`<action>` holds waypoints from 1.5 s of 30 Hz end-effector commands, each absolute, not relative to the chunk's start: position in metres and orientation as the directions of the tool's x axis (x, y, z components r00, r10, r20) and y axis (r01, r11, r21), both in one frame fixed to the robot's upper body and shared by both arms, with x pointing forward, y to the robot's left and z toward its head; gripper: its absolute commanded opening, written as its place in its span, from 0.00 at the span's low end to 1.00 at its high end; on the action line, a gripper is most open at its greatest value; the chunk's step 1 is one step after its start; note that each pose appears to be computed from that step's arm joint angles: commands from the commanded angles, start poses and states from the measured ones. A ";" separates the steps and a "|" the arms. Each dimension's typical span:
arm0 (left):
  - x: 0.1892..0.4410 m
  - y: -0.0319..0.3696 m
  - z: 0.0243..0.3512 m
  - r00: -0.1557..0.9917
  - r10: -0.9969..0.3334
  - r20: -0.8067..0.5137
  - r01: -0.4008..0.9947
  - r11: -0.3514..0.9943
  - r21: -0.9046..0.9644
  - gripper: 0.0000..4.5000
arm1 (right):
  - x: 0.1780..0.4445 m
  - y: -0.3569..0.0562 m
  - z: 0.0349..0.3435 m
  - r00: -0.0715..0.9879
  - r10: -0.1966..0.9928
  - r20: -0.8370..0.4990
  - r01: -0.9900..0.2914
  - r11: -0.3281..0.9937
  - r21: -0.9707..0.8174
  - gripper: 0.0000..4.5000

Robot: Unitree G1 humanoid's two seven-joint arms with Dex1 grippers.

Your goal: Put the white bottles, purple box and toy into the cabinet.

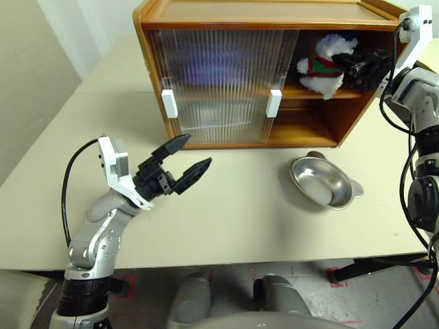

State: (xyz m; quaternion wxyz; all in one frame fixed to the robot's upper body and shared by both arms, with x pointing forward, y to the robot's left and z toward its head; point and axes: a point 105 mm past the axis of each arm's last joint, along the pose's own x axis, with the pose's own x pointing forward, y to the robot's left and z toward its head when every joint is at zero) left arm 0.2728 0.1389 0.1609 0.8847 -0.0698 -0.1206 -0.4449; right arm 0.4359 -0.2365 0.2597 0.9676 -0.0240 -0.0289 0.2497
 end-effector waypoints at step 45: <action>0.264 0.139 0.152 0.572 -0.783 0.244 0.812 0.582 -0.038 1.00 | 0.250 -0.331 0.076 0.742 0.550 -0.384 -0.087 0.646 0.758 0.99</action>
